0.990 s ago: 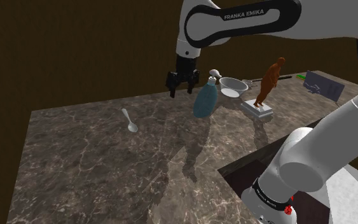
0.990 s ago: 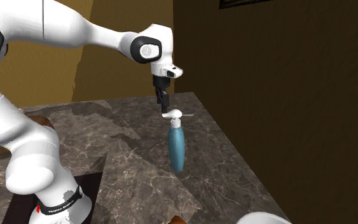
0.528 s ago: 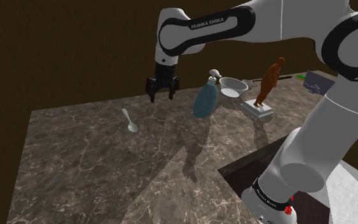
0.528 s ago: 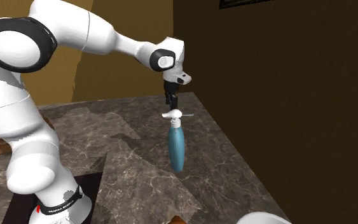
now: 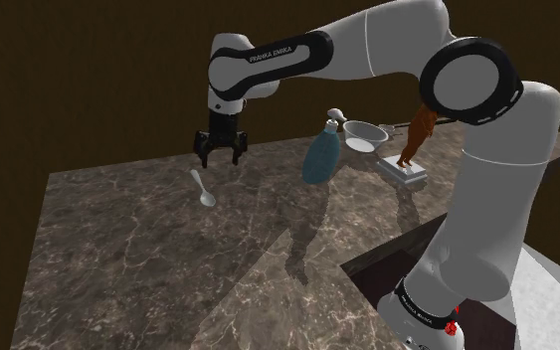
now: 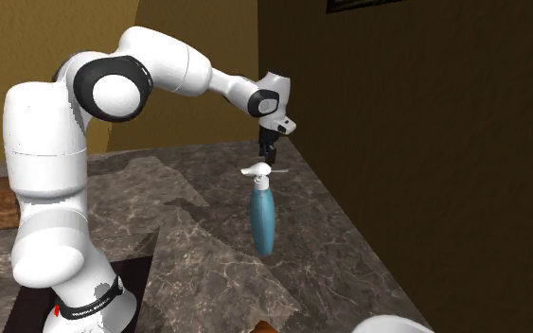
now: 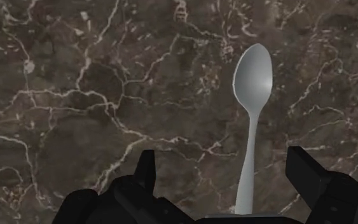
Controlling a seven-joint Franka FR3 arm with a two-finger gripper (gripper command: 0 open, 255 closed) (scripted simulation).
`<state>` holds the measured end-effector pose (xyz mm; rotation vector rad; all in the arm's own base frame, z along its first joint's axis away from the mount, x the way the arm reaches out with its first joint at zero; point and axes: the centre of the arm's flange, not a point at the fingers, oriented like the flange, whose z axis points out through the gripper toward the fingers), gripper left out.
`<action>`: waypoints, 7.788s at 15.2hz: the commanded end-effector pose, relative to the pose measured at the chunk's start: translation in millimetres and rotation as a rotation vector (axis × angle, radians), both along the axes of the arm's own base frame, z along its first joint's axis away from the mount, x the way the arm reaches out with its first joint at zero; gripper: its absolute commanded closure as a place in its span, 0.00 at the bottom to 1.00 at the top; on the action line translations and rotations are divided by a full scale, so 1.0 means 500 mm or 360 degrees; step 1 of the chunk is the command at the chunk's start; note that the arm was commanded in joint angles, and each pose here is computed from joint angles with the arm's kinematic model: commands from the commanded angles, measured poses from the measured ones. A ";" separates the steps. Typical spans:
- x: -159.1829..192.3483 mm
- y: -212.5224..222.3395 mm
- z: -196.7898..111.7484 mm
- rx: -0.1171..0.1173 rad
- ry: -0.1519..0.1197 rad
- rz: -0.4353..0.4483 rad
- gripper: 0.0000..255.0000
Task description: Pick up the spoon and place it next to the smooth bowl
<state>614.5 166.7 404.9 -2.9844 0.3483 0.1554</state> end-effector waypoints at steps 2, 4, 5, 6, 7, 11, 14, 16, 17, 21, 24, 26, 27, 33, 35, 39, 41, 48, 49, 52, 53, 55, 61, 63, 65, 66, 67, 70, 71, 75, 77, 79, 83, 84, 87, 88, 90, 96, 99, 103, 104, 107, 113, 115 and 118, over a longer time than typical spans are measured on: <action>0.058 0.034 -0.039 0.0034 0.0015 -0.0027 0.00; 0.097 0.057 -0.065 0.0057 0.0025 -0.0044 0.00; 0.099 0.058 -0.066 0.0058 0.0026 -0.0045 0.00; 0.098 0.060 -0.077 0.0058 0.0026 -0.0045 0.00; 0.097 0.062 -0.087 0.0058 0.0026 -0.0045 0.00; 0.093 0.070 -0.128 0.0058 0.0026 -0.0045 0.00; 0.091 0.073 -0.145 0.0058 0.0026 -0.0045 0.00; 0.091 0.073 -0.145 0.0058 0.0026 -0.0045 0.00; 0.091 0.073 -0.145 0.0058 0.0026 -0.0045 0.00; 0.091 0.073 -0.145 0.0058 0.0026 -0.0045 1.00; 0.091 0.073 -0.145 0.0058 0.0026 -0.0045 1.00; 0.091 0.071 -0.144 0.0058 0.0026 -0.0045 1.00; 0.091 0.071 -0.145 0.0058 0.0026 -0.0045 1.00; 0.091 0.073 -0.113 0.0058 0.0026 -0.0045 1.00; 0.091 0.073 -0.092 0.0058 0.0026 -0.0045 1.00; 0.091 0.073 -0.049 0.0058 0.0026 -0.0045 1.00; 0.091 0.073 -0.028 0.0058 0.0026 -0.0045 1.00; 0.091 0.073 0.046 0.0058 0.0026 -0.0045 1.00; 0.091 0.073 0.056 0.0058 0.0026 -0.0045 1.00; 0.091 0.073 0.088 0.0058 0.0026 -0.0045 1.00; 0.091 0.073 0.098 0.0058 0.0026 -0.0045 1.00; 0.091 0.073 0.120 0.0058 0.0026 -0.0045 1.00; 0.082 0.048 0.162 0.0058 0.0026 -0.0045 1.00; 0.064 -0.002 0.162 0.0058 0.0026 -0.0045 1.00; 0.047 -0.051 0.162 0.0058 0.0026 -0.0045 1.00; 0.038 -0.076 0.162 0.0058 0.0026 -0.0045 1.00; 0.029 -0.101 0.162 0.0058 0.0026 -0.0045 1.00; 0.002 -0.176 0.162 0.0058 0.0026 -0.0045 1.00; -0.007 -0.200 0.162 0.0058 0.0026 -0.0045 1.00; -0.043 -0.300 0.163 0.0058 0.0026 -0.0045 1.00; -0.061 -0.350 0.163 0.0058 0.0026 -0.0045 1.00; -0.078 -0.399 0.163 0.0058 0.0026 -0.0045 1.00; -0.114 -0.499 0.163 0.0058 0.0026 -0.0045 1.00; -0.123 -0.523 0.163 0.0058 0.0026 -0.0045 1.00; -0.150 -0.598 0.163 0.0058 0.0026 -0.0045 1.00; -0.159 -0.623 0.163 0.0058 0.0026 -0.0045 1.00; -0.177 -0.673 0.163 0.0058 0.0026 -0.0045 1.00; -0.230 -0.822 0.163 0.0058 0.0026 -0.0045 1.00; -0.257 -0.896 0.164 0.0058 0.0026 -0.0045 1.00; -0.278 -0.954 0.143 0.0058 0.0026 -0.0045 1.00; -0.278 -0.954 0.132 0.0058 0.0026 -0.0045 1.00; -0.278 -0.954 0.100 0.0058 0.0026 -0.0045 1.00; -0.278 -0.954 0.037 0.0058 0.0026 -0.0045 1.00; -0.278 -0.954 0.016 0.0058 0.0026 -0.0045 1.00; -0.278 -0.954 -0.016 0.0058 0.0026 -0.0045 1.00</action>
